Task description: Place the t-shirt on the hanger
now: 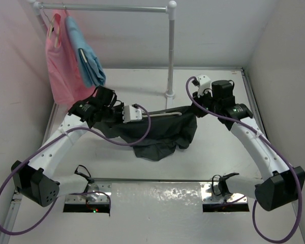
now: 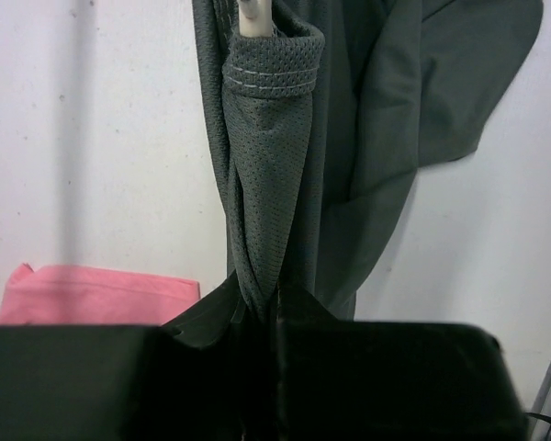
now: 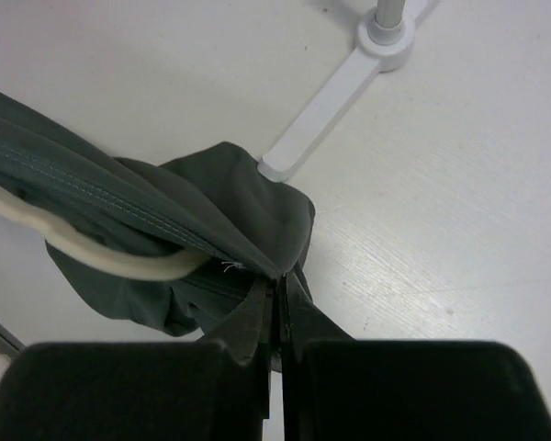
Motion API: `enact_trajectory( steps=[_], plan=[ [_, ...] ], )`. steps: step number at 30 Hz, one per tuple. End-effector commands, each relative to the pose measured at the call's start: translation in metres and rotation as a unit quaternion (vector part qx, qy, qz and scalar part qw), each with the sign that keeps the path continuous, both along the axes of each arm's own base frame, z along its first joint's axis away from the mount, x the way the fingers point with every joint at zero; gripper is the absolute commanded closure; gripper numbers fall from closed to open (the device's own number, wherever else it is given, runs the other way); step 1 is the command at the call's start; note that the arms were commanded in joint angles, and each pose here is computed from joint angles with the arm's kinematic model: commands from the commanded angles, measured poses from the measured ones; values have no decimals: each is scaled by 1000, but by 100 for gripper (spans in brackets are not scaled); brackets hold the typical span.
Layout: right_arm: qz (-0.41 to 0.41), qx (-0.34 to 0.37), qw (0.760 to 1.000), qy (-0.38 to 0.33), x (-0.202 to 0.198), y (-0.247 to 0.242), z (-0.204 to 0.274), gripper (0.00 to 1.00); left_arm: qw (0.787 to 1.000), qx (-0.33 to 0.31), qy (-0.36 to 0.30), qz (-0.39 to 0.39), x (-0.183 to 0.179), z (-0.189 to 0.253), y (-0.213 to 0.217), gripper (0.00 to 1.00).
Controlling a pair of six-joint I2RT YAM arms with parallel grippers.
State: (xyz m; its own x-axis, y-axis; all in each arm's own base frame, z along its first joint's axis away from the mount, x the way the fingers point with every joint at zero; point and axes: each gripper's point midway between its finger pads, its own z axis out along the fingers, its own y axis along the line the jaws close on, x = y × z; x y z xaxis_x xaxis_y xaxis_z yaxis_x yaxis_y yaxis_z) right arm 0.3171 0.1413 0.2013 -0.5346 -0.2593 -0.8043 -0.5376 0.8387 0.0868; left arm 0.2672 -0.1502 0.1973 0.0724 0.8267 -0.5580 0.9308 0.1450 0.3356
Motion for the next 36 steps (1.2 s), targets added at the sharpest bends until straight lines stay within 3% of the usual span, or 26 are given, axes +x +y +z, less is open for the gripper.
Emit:
enact_trajectory(
  steps=[1, 5, 13, 16, 21, 22, 24, 25, 27, 29, 31, 32, 33, 36],
  plan=[
    [-1, -2, 1000, -31, 9, -3, 23, 100, 1000, 11, -11, -15, -3, 3, -1, 100],
    [48, 20, 998, -26, 2, 17, 29, 100, 1000, 13, -16, 8, 7, 2, -1, 100],
    [227, 95, 969, -37, -38, 61, 65, 100, 999, 9, -5, 46, 26, -11, -6, 100],
    [231, 110, 966, -45, -36, 65, 77, 100, 999, 0, 1, 33, 25, -11, -12, 100],
    [207, 103, 973, -21, -17, 74, 55, 100, 998, -39, 24, -33, 2, 10, -37, 100],
    [210, 103, 972, -18, -12, 79, 53, 97, 998, -41, 23, -50, -3, 14, -43, 100],
    [206, 107, 972, -22, -5, 87, 55, 79, 997, -40, 35, -64, -10, 13, -44, 100],
    [195, 99, 975, -26, 5, 87, 57, 56, 996, -45, 37, -70, -13, 16, -46, 100],
    [195, 78, 977, -18, 8, 84, 56, 44, 995, -47, 46, -74, -19, 17, -45, 100],
    [212, 74, 973, -47, 13, 86, 80, 39, 994, -55, 56, -77, -25, 16, -45, 100],
    [242, 92, 964, -62, 5, 95, 92, 42, 993, -65, 67, -75, -27, 13, -42, 100],
    [271, 105, 954, -79, -5, 107, 100, 49, 993, -69, 69, -72, -26, 11, -41, 100],
    [308, 120, 940, -78, -20, 117, 101, 64, 992, -70, 74, -69, -26, 7, -39, 100],
    [365, 93, 925, -57, -48, 132, 70, 69, 992, -78, 76, -59, -22, 5, -33, 100]
  ],
)
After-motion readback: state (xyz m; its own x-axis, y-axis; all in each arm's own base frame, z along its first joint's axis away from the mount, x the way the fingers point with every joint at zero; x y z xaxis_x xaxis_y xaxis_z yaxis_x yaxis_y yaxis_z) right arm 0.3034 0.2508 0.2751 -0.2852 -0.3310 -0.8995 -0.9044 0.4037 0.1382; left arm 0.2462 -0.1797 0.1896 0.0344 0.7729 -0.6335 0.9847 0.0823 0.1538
